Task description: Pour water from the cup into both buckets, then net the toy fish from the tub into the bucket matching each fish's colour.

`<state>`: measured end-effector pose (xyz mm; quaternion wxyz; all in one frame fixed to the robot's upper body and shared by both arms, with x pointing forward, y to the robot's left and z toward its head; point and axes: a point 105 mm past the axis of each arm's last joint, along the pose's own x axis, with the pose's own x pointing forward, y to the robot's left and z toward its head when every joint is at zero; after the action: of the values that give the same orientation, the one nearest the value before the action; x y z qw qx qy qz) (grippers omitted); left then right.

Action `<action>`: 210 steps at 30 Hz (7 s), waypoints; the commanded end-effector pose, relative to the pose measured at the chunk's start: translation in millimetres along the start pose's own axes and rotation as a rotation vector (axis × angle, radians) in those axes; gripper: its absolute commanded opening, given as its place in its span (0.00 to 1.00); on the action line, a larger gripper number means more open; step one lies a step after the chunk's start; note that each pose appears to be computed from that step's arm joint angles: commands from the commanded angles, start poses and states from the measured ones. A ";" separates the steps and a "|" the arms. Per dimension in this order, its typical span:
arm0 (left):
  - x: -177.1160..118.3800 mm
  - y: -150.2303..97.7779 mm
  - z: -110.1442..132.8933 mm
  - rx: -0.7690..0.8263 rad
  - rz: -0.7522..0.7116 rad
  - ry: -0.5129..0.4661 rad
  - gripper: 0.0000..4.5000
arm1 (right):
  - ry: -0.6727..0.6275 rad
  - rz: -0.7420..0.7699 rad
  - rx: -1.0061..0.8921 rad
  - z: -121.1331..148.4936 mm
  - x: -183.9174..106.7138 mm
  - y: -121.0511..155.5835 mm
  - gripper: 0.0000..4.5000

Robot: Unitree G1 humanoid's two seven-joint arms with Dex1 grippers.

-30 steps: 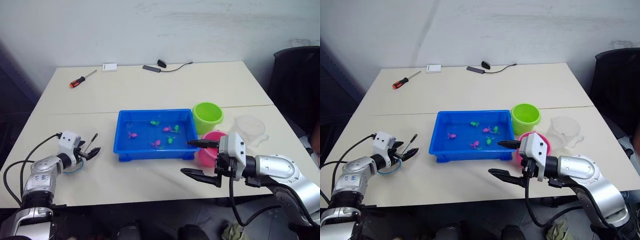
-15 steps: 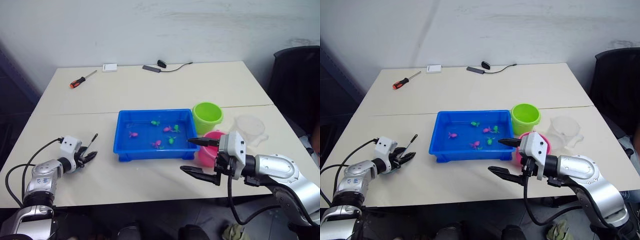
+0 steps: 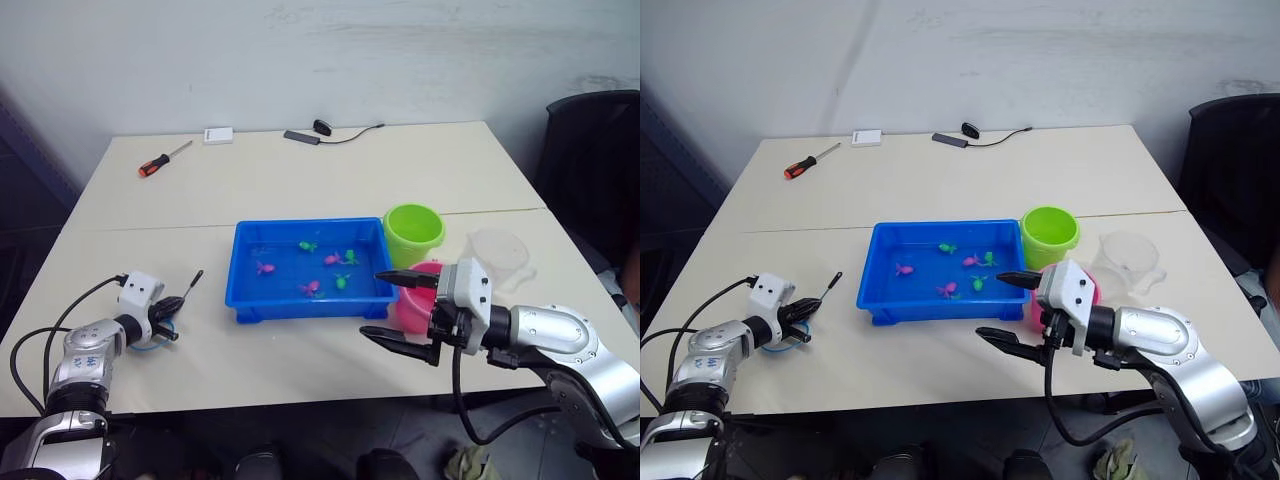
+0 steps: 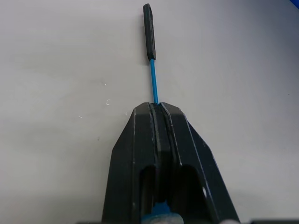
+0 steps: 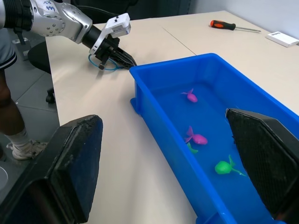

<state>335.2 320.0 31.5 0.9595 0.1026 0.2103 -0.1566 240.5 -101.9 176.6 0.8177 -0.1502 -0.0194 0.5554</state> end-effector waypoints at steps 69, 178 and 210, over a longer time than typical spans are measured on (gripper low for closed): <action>-20.5 -219.7 170.3 0.837 -1.157 -0.529 0.01 | 0.113 0.113 0.190 -1.0 32.5 -7.8 1.00; -77.2 -142.9 158.9 0.290 -0.821 -0.448 0.82 | 0.544 0.209 -1.044 -29.1 -16.9 -103.8 0.00; -75.0 -143.6 160.2 0.286 -0.805 -0.466 0.82 | 0.557 0.210 -1.084 -36.8 -9.5 -104.5 0.00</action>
<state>283.2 166.1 181.3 0.8238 0.0989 0.0059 -0.5582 337.7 -152.0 165.3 0.5400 -0.6790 -0.0652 0.4931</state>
